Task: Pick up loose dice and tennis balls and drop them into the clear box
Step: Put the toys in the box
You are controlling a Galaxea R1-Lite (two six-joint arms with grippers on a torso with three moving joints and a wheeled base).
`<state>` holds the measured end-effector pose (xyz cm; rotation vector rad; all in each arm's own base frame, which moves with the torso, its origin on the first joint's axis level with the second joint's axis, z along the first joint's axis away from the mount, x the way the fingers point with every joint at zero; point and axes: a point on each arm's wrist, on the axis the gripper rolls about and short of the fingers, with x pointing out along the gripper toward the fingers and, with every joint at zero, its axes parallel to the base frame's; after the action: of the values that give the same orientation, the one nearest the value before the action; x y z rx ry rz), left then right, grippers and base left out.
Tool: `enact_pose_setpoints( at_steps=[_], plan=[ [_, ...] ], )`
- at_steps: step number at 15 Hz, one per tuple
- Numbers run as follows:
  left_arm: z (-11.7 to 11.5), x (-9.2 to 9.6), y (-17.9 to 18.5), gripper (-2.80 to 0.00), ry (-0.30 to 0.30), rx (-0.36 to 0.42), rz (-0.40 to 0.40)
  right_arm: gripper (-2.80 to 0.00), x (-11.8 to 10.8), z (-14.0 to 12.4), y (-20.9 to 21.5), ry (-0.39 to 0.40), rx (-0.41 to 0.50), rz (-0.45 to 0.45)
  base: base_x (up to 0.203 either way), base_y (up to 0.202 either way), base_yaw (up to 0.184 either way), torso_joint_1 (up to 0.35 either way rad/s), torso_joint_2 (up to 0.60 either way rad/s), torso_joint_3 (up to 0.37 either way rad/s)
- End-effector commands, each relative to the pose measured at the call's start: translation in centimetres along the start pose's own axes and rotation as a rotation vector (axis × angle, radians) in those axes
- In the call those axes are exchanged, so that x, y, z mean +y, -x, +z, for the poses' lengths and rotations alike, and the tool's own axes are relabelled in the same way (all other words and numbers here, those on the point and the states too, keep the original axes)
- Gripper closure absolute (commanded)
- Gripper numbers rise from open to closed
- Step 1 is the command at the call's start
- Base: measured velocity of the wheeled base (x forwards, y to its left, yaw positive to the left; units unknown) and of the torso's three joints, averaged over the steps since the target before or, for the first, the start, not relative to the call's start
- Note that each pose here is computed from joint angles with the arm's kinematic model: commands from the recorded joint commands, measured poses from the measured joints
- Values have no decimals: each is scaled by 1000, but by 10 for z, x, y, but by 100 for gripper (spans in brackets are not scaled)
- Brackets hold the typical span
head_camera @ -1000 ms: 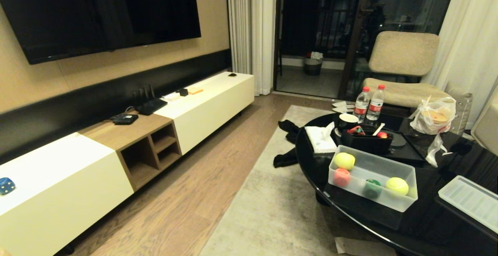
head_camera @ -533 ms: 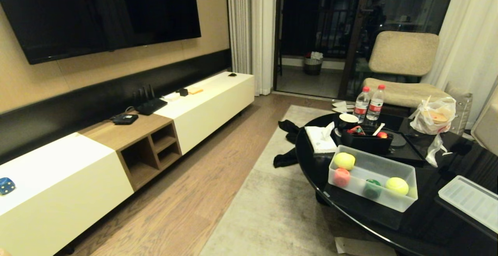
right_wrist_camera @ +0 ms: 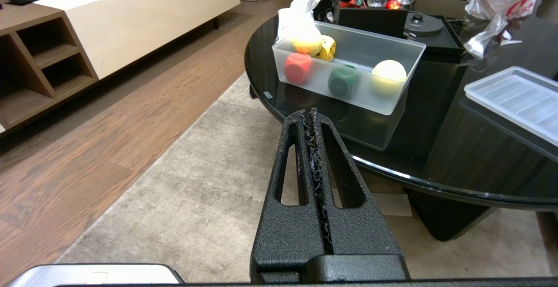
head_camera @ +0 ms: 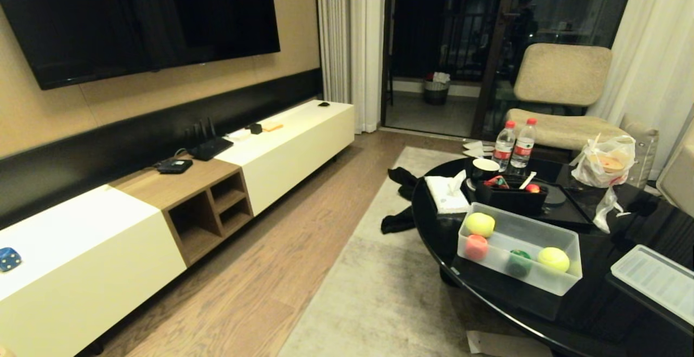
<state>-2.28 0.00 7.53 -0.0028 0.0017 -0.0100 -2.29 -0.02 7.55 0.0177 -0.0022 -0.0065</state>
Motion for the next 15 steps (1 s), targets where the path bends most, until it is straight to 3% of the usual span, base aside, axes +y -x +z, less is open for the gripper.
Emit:
enact_pose_setpoints(
  at_steps=[1, 11, 15],
  plan=[
    [0, 0, 0, 0, 1, 3, 1, 0, 0, 0, 0, 1, 2, 0, 0, 0, 0, 0, 0, 0],
    [0, 0, 0, 0, 0, 3, 1, 0, 0, 0, 0, 1, 2, 0, 0, 0, 0, 0, 0, 0],
    [0, 0, 0, 0, 0, 3, 1, 0, 0, 0, 0, 1, 2, 0, -21, -10, -115, 1, 3, 2]
  ],
)
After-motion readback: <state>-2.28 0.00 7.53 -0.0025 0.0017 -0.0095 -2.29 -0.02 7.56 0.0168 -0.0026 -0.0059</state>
